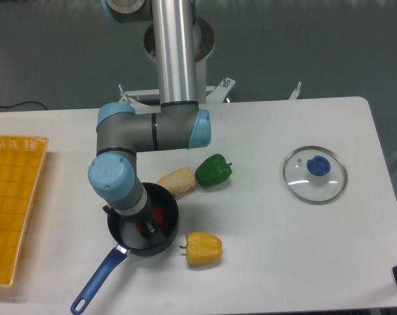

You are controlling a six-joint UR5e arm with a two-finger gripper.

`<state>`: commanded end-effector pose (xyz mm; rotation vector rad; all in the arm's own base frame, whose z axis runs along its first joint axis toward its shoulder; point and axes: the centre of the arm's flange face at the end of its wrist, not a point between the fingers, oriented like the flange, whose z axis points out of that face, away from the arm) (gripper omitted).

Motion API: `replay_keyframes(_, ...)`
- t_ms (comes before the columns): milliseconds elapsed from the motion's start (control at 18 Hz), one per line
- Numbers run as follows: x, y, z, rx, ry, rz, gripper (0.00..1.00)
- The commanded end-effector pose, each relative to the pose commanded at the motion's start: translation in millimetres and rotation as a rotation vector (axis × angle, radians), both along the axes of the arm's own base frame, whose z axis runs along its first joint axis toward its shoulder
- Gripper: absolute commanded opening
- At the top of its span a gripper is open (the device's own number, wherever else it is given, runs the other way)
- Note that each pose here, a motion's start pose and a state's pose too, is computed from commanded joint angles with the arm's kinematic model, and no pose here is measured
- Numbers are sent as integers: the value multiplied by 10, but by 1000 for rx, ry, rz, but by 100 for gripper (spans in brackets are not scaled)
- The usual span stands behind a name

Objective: Place the red pepper in the pot

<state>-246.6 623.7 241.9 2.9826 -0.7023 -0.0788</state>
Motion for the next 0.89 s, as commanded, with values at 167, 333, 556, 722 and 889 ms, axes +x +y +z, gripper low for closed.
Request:
replay_keyframes(167,8,-13,158,21,13,-1,99)
replay_keyframes(333,8,-35,278,34,23,0,100)
replay_keyframes(556,-40,-115,497,25,94,3,100)
replay_keyframes(722,-83,-238,630,-3,165,22,100)
replay_keyframes(889,-229,-343,702,2,174,53,100)
